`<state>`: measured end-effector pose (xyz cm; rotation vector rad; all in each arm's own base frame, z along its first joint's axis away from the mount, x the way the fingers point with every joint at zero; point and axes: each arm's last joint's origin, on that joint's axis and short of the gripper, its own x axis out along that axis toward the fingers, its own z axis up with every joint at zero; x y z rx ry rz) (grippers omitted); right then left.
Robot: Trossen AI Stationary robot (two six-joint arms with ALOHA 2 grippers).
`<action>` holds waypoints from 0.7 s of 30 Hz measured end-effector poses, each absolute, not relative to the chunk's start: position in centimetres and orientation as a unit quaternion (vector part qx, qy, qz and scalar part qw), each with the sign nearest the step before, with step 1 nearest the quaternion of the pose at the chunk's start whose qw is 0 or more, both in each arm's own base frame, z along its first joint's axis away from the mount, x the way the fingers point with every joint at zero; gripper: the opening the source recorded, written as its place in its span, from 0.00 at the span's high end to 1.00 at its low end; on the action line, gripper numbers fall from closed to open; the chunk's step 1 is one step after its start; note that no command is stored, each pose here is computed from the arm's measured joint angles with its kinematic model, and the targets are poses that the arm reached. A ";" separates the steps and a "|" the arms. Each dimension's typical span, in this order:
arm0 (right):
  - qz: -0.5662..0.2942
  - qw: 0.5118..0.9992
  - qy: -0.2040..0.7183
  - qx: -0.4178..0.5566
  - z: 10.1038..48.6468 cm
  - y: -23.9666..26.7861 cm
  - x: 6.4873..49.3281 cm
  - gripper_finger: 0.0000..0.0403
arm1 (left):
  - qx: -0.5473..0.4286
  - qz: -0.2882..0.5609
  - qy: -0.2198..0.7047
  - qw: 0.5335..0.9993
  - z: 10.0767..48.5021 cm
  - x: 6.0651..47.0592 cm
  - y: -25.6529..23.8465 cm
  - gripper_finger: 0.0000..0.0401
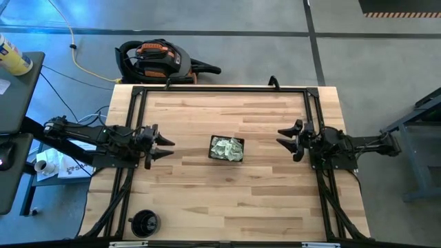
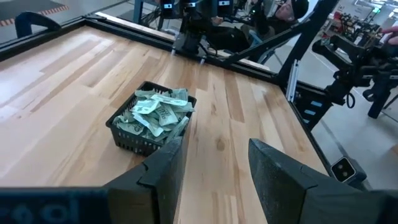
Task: Pick and place Stevia / Truvia into bins
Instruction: Return to Home Position
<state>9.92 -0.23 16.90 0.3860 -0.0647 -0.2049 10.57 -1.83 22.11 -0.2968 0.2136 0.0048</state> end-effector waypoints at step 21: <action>0.098 0.977 0.010 0.191 16.8 2.3 9.5 0.45 | -0.095 -0.004 0.106 0.990 22.1 10.6 -1.8 0.46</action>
